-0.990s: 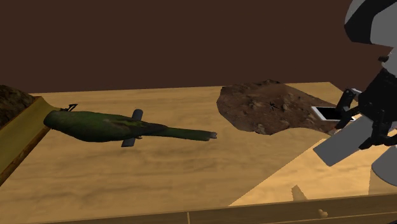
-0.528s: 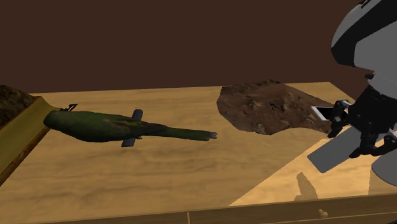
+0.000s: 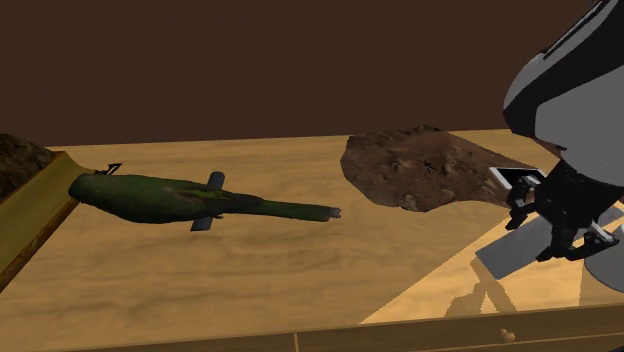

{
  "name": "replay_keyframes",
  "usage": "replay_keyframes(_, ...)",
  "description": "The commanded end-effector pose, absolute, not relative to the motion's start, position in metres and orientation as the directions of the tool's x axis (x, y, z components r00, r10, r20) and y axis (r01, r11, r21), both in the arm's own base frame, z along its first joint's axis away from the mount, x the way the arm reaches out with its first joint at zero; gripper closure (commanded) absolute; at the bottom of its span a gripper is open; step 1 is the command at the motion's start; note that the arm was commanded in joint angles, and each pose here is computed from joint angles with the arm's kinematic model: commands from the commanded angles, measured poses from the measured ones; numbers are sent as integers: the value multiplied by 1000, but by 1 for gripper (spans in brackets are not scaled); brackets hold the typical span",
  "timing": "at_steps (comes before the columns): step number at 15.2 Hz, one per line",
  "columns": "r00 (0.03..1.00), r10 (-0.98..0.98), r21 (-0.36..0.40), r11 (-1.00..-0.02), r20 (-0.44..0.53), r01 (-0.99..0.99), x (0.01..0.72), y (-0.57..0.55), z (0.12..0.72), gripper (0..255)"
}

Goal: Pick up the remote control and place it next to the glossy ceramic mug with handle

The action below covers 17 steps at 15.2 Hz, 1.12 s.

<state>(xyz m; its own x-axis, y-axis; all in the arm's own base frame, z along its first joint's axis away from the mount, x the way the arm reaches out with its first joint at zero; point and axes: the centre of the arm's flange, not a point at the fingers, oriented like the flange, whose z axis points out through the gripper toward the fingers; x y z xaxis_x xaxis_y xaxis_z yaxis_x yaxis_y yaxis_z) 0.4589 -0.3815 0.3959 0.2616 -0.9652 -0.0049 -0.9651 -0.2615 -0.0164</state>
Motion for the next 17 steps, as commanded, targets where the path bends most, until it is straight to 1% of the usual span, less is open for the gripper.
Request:
replay_keyframes(1,262,-965,-10,-262,-15,-965,459,-380,381,255)
replay_keyframes(7,262,-965,-10,-262,-15,-965,459,-380,352,255)
replay_keyframes(15,262,-965,-10,-262,-15,-965,459,-380,352,255)
replay_keyframes(16,262,-965,-10,-262,-15,-965,459,-380,352,0)
replay_keyframes(17,262,-965,-10,-262,-15,-965,460,-380,351,0)
